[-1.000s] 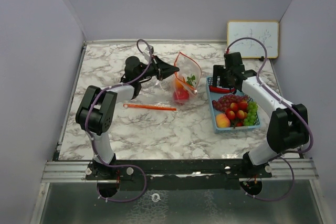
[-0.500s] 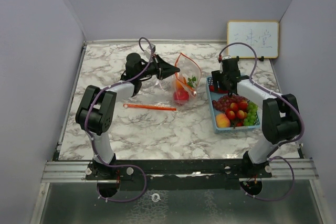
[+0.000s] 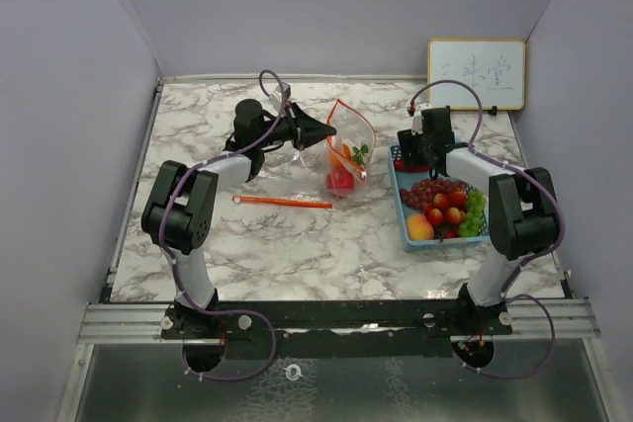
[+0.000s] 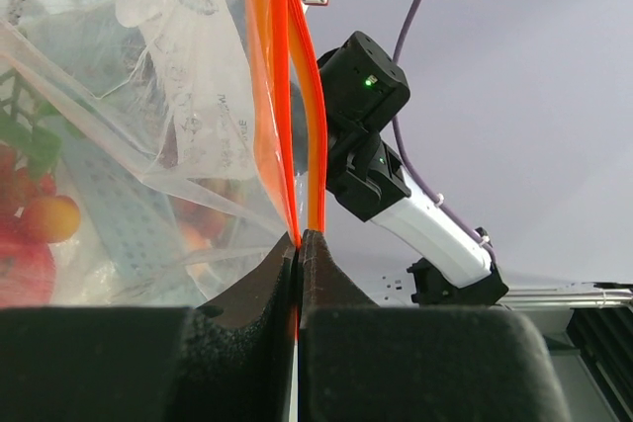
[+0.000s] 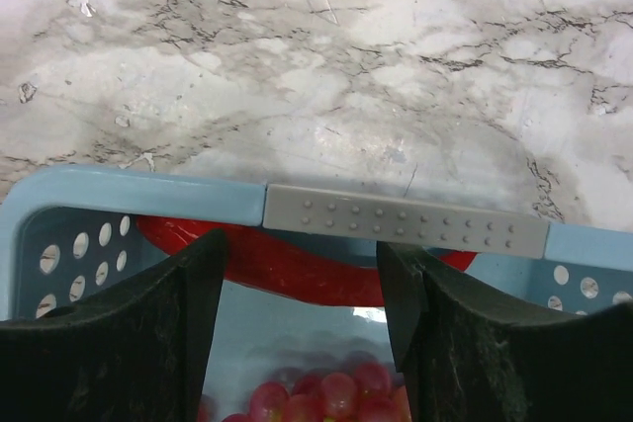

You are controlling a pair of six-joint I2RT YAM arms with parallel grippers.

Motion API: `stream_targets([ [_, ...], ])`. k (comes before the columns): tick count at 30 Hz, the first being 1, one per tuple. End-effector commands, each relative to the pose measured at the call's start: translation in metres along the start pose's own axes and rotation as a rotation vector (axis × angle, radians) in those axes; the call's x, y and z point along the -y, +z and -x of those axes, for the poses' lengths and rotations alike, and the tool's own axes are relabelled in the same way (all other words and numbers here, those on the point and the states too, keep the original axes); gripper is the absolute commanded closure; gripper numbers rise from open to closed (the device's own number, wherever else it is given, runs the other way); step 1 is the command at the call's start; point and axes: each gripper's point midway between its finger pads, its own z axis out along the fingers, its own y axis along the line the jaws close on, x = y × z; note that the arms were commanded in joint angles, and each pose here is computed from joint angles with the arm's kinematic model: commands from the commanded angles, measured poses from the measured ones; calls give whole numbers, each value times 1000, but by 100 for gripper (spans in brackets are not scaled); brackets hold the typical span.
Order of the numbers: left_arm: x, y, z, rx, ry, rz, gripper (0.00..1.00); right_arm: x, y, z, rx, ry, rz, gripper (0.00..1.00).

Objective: Place the food in the zip-top bag and seal the zipper
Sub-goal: Pick up the fake vegetable from the bin.

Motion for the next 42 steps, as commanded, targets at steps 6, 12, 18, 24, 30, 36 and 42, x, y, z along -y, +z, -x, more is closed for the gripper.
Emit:
stream_targets([
  [6,4,-4,-1,-16,24,-16,100,-10,-23,17,54,-20,77,38],
  [12,2,-2,1,-16,15,-17,100,-16,-27,13,32,-42,118,37],
  [18,2,-2,1,-19,8,-17,100,-23,-16,-14,-60,-56,156,38],
  [24,5,-1,5,-19,3,-21,100,-21,2,-22,-102,-78,143,38],
  [30,5,-4,7,-15,-3,-18,100,-17,26,-32,-164,-89,116,37],
  [36,-2,-8,9,-9,-19,-4,100,-10,29,-37,-188,-74,68,45],
  [42,-1,-7,13,-10,-7,-13,100,3,-3,-20,-170,14,-18,92],
])
